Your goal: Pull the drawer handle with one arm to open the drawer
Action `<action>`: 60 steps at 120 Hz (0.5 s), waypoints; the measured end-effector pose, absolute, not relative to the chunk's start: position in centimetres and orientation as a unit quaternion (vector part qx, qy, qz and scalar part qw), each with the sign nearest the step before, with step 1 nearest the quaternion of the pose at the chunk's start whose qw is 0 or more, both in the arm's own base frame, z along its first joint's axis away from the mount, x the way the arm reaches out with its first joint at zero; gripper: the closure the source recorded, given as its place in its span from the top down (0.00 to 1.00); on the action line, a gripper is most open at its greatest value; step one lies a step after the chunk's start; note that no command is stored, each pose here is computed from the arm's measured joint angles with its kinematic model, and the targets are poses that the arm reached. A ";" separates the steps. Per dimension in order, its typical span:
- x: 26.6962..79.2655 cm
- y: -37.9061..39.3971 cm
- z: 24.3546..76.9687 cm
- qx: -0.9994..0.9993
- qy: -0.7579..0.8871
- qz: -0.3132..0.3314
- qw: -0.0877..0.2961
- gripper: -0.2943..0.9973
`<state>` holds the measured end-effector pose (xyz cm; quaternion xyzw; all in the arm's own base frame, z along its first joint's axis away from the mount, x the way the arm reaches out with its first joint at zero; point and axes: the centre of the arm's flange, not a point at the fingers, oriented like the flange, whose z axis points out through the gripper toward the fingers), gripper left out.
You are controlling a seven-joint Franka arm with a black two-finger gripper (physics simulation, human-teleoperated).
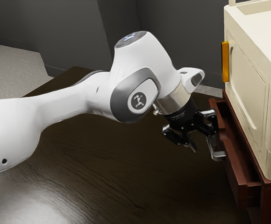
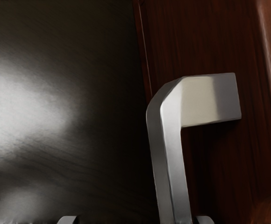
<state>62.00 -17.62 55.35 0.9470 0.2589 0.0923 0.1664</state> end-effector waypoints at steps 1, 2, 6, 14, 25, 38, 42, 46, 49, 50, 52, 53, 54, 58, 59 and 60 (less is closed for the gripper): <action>62.0 -17.6 55.4 0.947 0.259 0.092 0.166 0.45; 61.9 -17.6 55.4 0.947 0.259 0.092 0.166 0.45; 61.9 -17.4 55.3 0.947 0.260 0.091 0.166 0.46; 61.8 -17.2 55.2 0.947 0.261 0.090 0.164 0.46; 61.6 -16.9 55.2 0.947 0.262 0.088 0.163 0.46; 61.4 -16.5 55.3 0.947 0.264 0.087 0.161 0.46; 61.3 -16.4 55.4 0.947 0.264 0.086 0.161 0.46; 61.2 -16.3 55.4 0.947 0.265 0.086 0.161 0.46; 61.2 -16.2 55.4 0.947 0.265 0.085 0.161 0.46; 61.1 -16.2 55.4 0.947 0.265 0.084 0.160 0.46; 61.1 -16.2 55.3 0.947 0.265 0.084 0.160 0.46; 61.1 -16.1 55.3 0.947 0.266 0.083 0.160 0.46; 61.1 -16.1 55.3 0.947 0.266 0.083 0.159 0.46; 61.1 -15.8 55.3 0.947 0.268 0.082 0.158 0.46; 61.1 -15.8 55.3 0.947 0.268 0.082 0.158 0.46; 61.1 -15.7 55.3 0.947 0.268 0.082 0.158 0.46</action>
